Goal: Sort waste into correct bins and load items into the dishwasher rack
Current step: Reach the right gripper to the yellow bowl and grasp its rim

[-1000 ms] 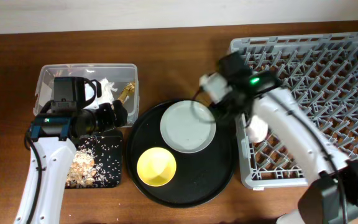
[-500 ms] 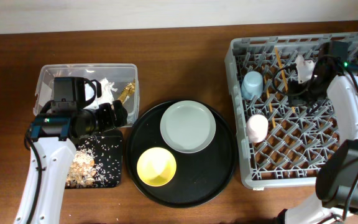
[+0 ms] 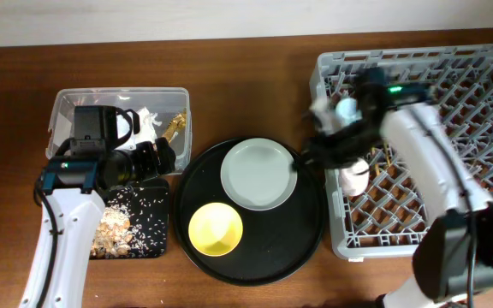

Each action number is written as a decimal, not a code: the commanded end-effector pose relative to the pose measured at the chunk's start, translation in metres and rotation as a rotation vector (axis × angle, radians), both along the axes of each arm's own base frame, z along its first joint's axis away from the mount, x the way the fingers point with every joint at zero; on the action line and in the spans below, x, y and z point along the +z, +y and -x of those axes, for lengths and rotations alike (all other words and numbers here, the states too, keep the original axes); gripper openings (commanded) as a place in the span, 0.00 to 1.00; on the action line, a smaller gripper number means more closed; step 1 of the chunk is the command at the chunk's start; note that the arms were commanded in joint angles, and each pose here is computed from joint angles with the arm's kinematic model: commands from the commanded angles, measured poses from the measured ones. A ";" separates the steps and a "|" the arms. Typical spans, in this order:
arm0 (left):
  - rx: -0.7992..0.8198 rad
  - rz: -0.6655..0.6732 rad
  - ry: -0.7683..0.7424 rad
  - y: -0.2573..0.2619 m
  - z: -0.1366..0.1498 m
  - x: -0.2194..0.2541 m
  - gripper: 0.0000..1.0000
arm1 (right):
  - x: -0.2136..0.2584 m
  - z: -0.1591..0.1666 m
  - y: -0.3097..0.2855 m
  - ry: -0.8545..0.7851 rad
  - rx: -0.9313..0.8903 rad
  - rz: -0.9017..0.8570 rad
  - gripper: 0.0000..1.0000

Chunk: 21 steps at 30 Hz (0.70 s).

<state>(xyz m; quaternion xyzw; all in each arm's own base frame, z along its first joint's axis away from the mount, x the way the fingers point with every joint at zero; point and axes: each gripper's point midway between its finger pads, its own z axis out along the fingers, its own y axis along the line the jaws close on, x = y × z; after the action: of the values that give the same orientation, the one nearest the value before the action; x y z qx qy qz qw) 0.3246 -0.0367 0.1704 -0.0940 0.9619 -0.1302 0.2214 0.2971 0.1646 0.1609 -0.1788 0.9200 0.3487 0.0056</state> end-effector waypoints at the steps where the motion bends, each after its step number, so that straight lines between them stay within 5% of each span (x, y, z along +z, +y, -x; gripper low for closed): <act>1: -0.006 -0.006 -0.009 0.001 -0.001 0.002 0.99 | -0.002 0.045 0.055 -0.058 0.254 0.085 0.73; 6: -0.007 -0.006 -0.009 0.001 -0.001 0.002 0.99 | -0.010 0.113 0.135 -0.121 0.486 0.143 0.72; 8: 0.061 -0.175 -0.013 0.033 -0.004 -0.001 0.99 | -0.017 0.115 0.160 -0.232 0.521 0.172 0.72; 11: 0.375 -0.776 0.001 0.142 0.013 0.029 0.99 | -0.039 0.109 0.190 -0.430 0.489 0.322 0.71; 13: 0.440 -0.900 0.004 0.160 0.021 0.043 0.99 | -0.052 0.107 0.199 -0.471 0.468 0.352 0.71; 17: 0.469 -0.954 0.004 0.167 0.024 0.050 0.99 | -0.095 0.109 0.216 -0.438 0.482 0.349 0.31; 21: 0.469 -0.954 0.004 0.167 0.024 0.050 0.99 | -0.112 0.126 0.227 -0.385 0.526 0.305 0.24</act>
<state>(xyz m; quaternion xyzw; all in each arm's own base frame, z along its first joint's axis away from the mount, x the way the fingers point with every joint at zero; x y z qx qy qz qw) 0.3020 0.1266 0.2163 -0.1971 0.8731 0.3605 0.2626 0.1827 0.3875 0.0536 -0.4635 0.8701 0.1498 0.0756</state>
